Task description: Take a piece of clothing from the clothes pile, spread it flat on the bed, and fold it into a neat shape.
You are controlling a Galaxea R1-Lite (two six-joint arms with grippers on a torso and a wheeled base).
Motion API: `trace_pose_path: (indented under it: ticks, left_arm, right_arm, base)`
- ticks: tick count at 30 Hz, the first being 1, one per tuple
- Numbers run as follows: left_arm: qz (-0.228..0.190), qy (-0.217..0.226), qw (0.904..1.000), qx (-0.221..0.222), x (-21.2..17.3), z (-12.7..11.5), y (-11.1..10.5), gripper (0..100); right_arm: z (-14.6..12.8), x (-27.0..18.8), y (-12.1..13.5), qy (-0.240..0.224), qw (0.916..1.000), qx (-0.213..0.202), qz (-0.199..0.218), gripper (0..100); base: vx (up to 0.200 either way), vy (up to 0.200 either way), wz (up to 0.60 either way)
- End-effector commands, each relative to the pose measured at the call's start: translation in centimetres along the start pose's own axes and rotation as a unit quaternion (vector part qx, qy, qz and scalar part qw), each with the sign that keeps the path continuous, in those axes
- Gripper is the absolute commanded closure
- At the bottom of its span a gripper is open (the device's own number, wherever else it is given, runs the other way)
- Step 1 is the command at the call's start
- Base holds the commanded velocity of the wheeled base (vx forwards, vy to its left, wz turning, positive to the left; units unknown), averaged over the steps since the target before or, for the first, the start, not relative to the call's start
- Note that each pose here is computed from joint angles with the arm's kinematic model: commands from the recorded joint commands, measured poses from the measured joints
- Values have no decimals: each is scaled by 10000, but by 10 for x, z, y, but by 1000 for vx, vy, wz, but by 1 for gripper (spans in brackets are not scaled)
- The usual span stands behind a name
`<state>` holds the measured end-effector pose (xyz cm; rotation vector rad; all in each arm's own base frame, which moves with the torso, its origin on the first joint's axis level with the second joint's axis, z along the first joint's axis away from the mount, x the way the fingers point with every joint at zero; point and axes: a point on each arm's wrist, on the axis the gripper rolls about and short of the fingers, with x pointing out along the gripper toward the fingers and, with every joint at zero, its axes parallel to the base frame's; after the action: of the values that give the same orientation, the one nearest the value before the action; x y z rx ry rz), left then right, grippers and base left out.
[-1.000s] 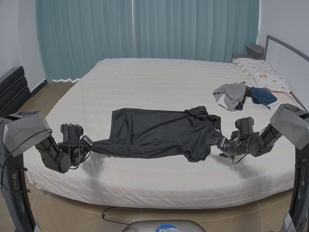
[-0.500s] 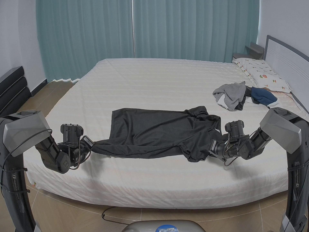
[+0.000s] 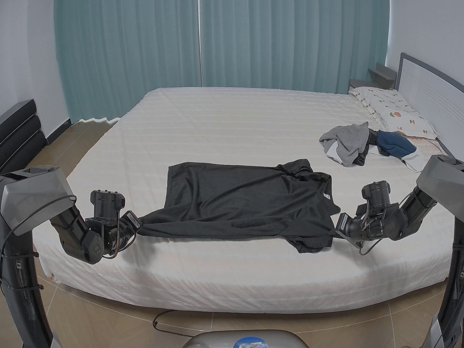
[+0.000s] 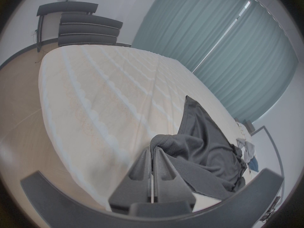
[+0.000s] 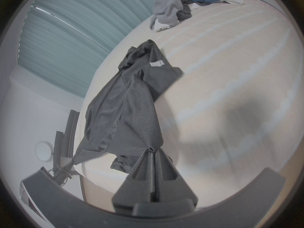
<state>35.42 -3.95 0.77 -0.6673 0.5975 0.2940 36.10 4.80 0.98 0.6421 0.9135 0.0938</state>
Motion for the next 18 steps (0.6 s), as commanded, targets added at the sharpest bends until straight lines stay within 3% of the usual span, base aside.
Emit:
trace_pose_path:
  ticks: [1,3,12,18]
  left_arm:
    - [241,394,9973,574,-17,-13,6,100]
    - [241,394,9973,574,-17,-13,6,100]
    - [733,1093,9829,1289,-29,-31,20,100]
    - [797,1236,9789,1416,-29,-37,23,100]
  right_arm:
    - [-21,-45,-12,74,9992,-350,-193,100]
    - [-21,-45,-12,74,9992,-350,-193,100]
    - [-67,-76,-36,711,9918,-901,-563,100]
    - [-78,-75,-45,991,9869,-1073,-679,100]
  base:
    - [0,0,0]
    - [0,0,0]
    - [0,0,0]
    - [0,0,0]
